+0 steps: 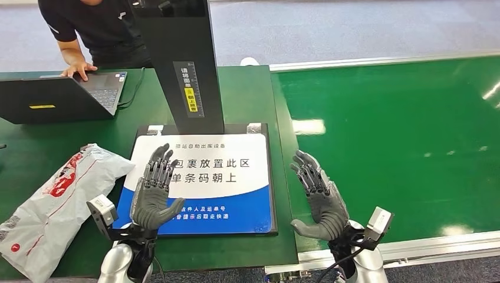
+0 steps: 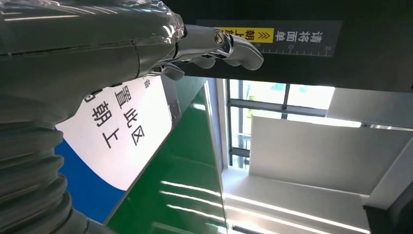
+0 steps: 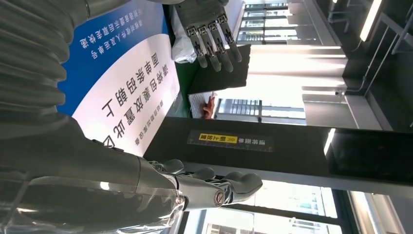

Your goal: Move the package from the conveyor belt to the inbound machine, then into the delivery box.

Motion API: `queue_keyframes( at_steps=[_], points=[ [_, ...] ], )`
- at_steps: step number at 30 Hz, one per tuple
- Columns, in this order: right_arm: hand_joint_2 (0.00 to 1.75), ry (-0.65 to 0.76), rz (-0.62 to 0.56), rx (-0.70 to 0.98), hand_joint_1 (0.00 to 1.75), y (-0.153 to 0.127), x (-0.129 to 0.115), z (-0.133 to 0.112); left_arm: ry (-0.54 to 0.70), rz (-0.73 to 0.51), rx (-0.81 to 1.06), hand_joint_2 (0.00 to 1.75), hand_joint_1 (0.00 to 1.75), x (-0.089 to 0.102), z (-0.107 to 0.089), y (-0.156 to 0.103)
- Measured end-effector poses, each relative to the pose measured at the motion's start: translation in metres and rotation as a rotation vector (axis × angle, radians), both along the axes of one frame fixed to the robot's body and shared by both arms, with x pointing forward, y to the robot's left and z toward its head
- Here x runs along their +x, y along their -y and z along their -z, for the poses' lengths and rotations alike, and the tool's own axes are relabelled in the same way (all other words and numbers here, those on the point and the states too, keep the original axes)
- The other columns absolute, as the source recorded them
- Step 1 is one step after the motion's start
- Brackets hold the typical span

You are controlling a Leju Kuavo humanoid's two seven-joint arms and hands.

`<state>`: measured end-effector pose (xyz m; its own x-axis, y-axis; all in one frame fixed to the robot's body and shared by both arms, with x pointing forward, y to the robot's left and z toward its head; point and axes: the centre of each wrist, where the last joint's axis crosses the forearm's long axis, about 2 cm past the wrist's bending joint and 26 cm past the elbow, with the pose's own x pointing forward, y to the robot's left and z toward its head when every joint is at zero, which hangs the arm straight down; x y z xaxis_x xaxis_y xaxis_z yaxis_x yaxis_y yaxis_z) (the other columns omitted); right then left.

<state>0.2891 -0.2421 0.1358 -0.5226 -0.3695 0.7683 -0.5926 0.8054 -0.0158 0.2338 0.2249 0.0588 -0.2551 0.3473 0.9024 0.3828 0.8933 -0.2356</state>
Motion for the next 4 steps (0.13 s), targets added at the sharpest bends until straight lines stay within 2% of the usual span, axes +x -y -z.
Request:
queue_keyframes(
  at_steps=[4],
  points=[
    [1.75, -0.006, 0.013, 0.002, 0.00, 0.0032, -0.0012, 0.0019, -0.005, 0.005, 0.023, 1.75, 0.00, -0.0005, 0.0016, 0.0013]
  ],
)
